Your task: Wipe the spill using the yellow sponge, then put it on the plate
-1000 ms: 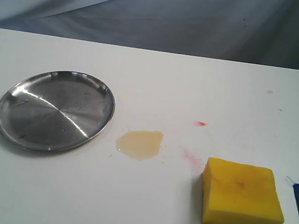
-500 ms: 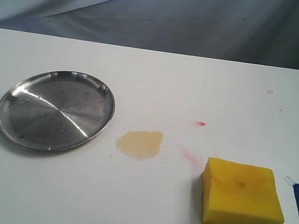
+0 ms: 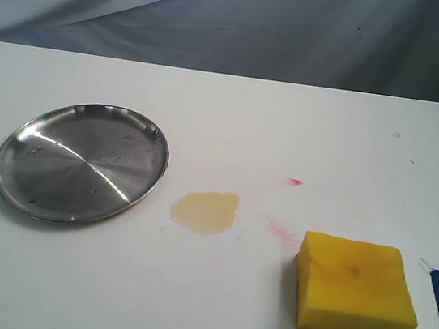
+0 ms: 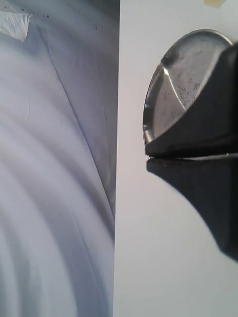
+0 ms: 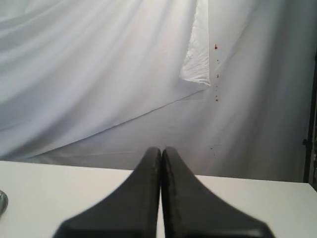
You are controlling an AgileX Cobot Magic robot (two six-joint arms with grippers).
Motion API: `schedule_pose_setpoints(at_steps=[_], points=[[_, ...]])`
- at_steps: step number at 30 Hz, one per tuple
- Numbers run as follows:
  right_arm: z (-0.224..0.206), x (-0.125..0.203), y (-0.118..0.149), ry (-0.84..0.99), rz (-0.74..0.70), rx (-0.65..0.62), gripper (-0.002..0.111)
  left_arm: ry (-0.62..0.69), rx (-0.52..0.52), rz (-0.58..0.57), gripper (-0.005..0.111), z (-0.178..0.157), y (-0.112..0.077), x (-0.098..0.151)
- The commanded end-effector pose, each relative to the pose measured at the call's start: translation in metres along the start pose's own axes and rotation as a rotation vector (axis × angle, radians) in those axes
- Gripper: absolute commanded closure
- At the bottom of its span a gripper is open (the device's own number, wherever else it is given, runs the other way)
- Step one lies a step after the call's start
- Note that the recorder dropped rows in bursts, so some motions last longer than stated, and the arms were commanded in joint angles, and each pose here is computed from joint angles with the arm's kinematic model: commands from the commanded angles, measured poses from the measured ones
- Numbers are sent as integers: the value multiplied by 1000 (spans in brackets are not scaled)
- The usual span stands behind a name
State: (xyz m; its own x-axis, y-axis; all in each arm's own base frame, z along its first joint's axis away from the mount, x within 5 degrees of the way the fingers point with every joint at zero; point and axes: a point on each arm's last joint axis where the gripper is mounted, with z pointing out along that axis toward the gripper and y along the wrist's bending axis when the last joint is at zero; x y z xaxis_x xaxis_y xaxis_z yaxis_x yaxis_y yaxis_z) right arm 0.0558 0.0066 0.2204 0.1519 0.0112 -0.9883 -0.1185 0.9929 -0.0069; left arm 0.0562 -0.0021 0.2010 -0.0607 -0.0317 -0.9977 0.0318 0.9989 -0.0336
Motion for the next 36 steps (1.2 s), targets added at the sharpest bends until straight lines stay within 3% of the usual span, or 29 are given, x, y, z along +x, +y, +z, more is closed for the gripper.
schedule_pose_setpoints(at_steps=[1, 14, 21, 28, 36], points=[[-1, -13, -1, -66, 30, 7, 108, -1, 1, -2, 105, 0, 0, 1], [-32, -139, -1, -443, -5, 8, 108, -1, 1, 0, 105, 0, 0, 1], [-29, -179, -1, -460, -55, 15, 108, -1, 1, 0, 105, 0, 0, 1], [18, -193, -2, -116, -29, 6, 108, -1, 1, -2, 105, 0, 0, 1], [81, -179, -1, 267, -11, -5, 108, -1, 1, -1, 105, 0, 0, 1]])
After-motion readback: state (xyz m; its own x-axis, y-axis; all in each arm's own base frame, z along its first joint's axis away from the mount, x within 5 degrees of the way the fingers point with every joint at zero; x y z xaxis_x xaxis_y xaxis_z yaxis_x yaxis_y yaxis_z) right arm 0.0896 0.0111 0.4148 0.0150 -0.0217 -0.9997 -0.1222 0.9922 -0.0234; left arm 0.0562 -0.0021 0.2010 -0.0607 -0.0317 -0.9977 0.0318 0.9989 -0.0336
